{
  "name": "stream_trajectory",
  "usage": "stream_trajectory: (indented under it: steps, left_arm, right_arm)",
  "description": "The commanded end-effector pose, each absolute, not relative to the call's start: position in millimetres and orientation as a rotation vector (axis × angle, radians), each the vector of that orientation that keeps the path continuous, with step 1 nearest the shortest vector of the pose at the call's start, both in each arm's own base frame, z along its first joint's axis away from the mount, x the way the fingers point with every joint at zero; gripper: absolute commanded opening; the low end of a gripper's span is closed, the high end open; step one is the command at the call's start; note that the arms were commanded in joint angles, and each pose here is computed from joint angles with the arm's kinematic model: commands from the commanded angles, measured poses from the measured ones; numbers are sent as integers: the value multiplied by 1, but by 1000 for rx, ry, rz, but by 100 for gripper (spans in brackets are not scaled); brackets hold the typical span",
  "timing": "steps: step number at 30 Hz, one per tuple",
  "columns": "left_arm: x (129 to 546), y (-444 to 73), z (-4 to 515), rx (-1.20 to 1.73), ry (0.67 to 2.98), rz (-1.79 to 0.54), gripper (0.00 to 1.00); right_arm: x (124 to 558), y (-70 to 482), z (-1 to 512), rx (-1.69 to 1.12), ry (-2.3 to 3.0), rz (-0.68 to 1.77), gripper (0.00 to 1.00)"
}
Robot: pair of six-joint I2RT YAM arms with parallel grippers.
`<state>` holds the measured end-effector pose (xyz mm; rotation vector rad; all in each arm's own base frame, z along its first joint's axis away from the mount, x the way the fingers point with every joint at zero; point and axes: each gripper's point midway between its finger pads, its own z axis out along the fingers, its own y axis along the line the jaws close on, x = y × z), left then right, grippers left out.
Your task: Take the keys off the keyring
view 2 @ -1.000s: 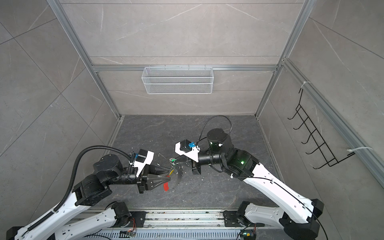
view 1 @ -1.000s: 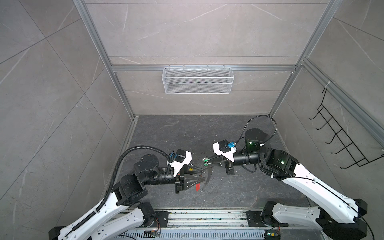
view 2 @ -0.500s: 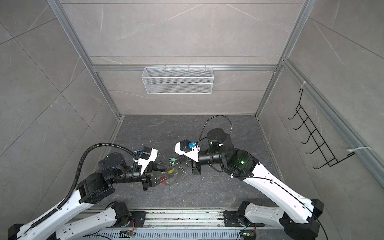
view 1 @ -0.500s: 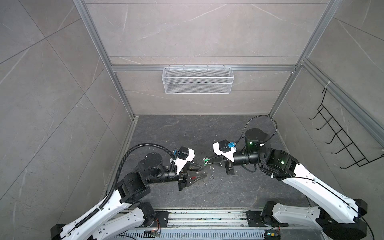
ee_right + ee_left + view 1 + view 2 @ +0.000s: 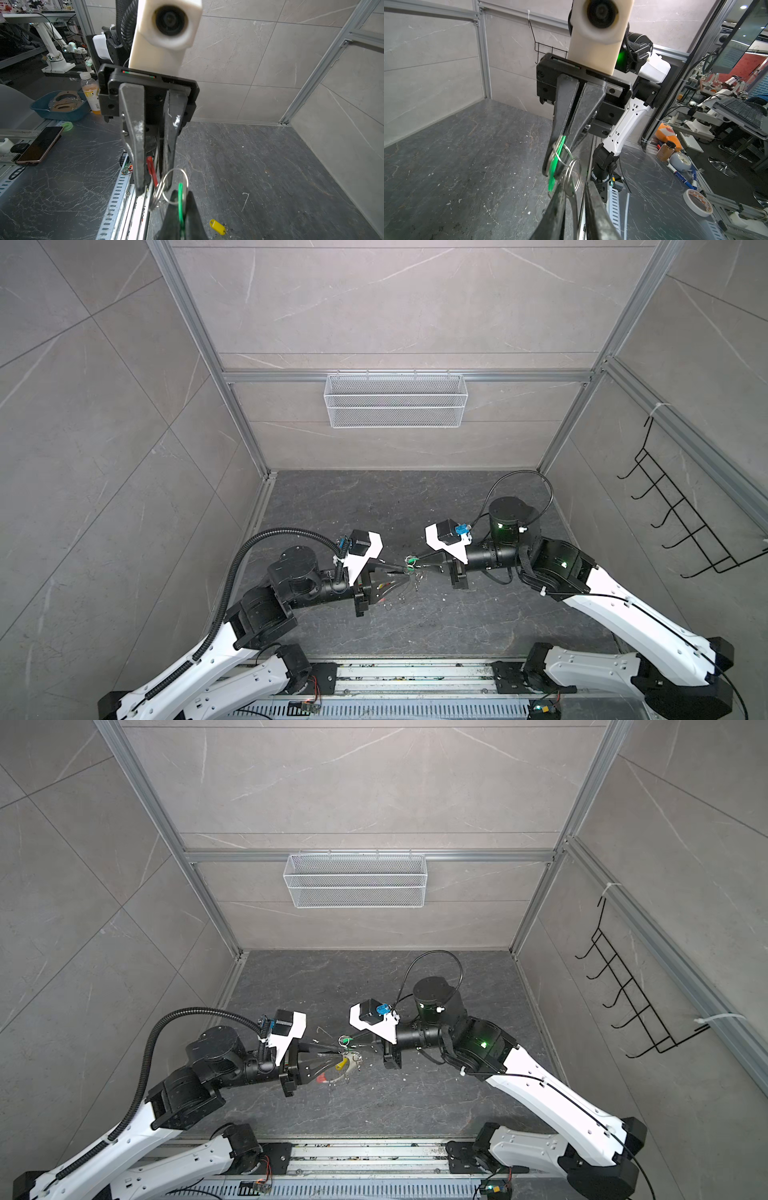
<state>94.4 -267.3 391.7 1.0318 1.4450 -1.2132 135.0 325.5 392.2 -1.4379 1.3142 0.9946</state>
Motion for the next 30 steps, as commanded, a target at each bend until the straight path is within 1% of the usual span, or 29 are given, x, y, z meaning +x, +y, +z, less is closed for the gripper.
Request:
stream_trajectory:
  steps: [1, 10, 17, 20, 22, 23, 24, 26, 30]
  left_arm:
    - [91, -265, 420, 1018, 1343, -1219, 19]
    - [101, -270, 416, 996, 1376, -1196, 18]
    - [112, -269, 417, 929, 1403, -1172, 6]
    - [116, -268, 416, 905, 1422, -1163, 4]
    - [116, -269, 415, 905, 1433, -1169, 11]
    - [116, -269, 413, 906, 1439, -1170, 17]
    - [115, -269, 413, 908, 1440, -1174, 21]
    - [115, -270, 411, 908, 1441, -1176, 23]
    - [117, -270, 412, 897, 1441, -1172, 24]
  right_arm:
    - [137, 327, 398, -1422, 1297, 998, 0]
    - [138, 329, 398, -1419, 1305, 1005, 0]
    - [138, 331, 396, -1424, 1306, 1014, 0]
    - [139, 331, 395, -1422, 1311, 1010, 0]
    - [140, 331, 395, -1420, 1310, 1007, 0]
    - [140, 331, 395, -1418, 1311, 1005, 0]
    - [140, 331, 396, -1419, 1308, 1006, 0]
    - [140, 331, 395, -1420, 1308, 1008, 0]
    - [140, 332, 395, -1421, 1310, 1011, 0]
